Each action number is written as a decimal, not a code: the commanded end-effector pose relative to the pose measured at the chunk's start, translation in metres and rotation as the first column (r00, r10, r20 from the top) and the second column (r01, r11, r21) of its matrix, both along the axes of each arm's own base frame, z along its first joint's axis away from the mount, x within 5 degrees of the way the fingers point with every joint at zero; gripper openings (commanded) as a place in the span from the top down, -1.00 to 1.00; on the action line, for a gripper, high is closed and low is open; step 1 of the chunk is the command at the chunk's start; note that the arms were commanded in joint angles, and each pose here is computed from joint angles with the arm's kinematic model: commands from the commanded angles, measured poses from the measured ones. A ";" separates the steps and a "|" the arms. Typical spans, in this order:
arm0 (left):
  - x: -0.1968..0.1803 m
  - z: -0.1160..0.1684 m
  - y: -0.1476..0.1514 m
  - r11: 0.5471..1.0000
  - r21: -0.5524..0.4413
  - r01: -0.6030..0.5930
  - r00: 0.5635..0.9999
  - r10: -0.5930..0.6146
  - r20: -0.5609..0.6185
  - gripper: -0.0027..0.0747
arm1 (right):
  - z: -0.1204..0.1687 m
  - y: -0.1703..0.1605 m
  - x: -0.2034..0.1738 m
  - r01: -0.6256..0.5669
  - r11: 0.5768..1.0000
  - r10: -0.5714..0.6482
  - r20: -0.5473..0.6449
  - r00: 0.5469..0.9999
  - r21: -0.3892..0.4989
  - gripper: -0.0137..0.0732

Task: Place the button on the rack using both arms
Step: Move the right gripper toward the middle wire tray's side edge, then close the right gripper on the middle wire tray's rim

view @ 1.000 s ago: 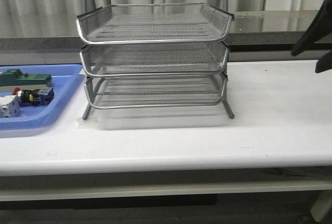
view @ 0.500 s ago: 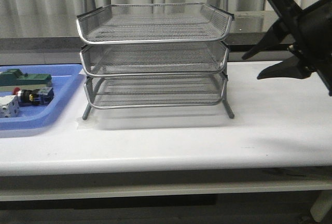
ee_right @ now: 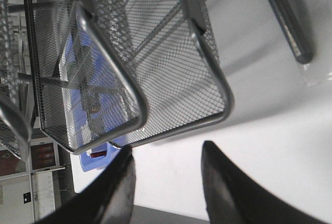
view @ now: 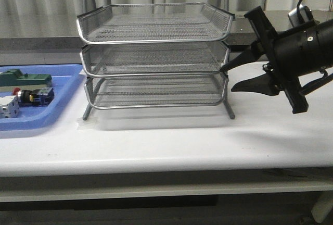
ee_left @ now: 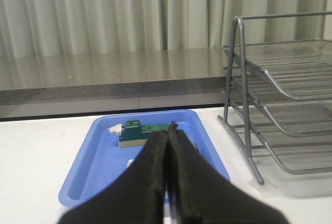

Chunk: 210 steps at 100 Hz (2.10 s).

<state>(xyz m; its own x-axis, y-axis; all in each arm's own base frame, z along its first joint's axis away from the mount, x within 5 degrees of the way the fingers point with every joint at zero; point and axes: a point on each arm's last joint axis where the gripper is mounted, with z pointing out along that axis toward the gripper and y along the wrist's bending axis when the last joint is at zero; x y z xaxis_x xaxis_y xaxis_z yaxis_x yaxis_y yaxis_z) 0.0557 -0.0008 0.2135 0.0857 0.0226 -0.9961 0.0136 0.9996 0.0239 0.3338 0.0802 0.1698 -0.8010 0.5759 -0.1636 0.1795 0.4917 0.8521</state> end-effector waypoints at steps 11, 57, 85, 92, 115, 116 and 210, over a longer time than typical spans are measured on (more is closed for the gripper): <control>-0.001 -0.010 -0.001 1.000 -0.013 0.012 0.998 -0.012 0.055 0.99 | 0.039 0.003 0.014 0.037 0.988 -0.056 0.122 0.991 0.148 -0.07; -0.001 -0.010 -0.001 1.000 -0.013 0.012 0.998 -0.012 0.055 0.99 | 0.032 0.023 0.030 -0.024 0.986 0.003 0.123 0.992 0.167 -0.07; -0.001 -0.010 -0.001 1.000 -0.013 0.012 0.998 -0.012 0.055 0.99 | 0.026 0.029 0.042 -0.035 0.985 0.014 0.123 0.992 0.169 -0.07; -0.001 -0.010 -0.001 1.000 -0.013 0.012 0.998 -0.012 0.055 0.99 | 0.025 0.029 0.044 -0.039 0.984 0.018 0.124 0.992 0.174 -0.07; -0.001 -0.010 -0.001 1.000 -0.013 0.012 0.998 -0.012 0.055 0.99 | 0.025 0.030 0.047 -0.041 0.984 0.019 0.126 0.992 0.175 -0.05; -0.001 -0.010 -0.001 1.000 -0.013 0.012 0.998 -0.012 0.055 0.99 | 0.025 0.030 0.047 -0.041 0.984 0.019 0.126 0.992 0.175 -0.03; -0.001 -0.010 -0.001 1.000 -0.013 0.012 0.998 -0.012 0.055 0.99 | 0.025 0.034 0.041 -0.110 0.976 0.084 0.141 0.986 0.188 0.49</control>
<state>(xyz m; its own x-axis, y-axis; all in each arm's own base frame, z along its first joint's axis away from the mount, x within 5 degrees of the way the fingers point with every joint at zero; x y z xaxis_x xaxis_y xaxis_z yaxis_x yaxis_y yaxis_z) 0.0557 -0.0008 0.2135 0.0857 0.0226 -0.9961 0.0136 0.9996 0.0239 0.3736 0.1091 0.1602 -0.8397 0.5243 -0.1419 0.1226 0.4375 0.8908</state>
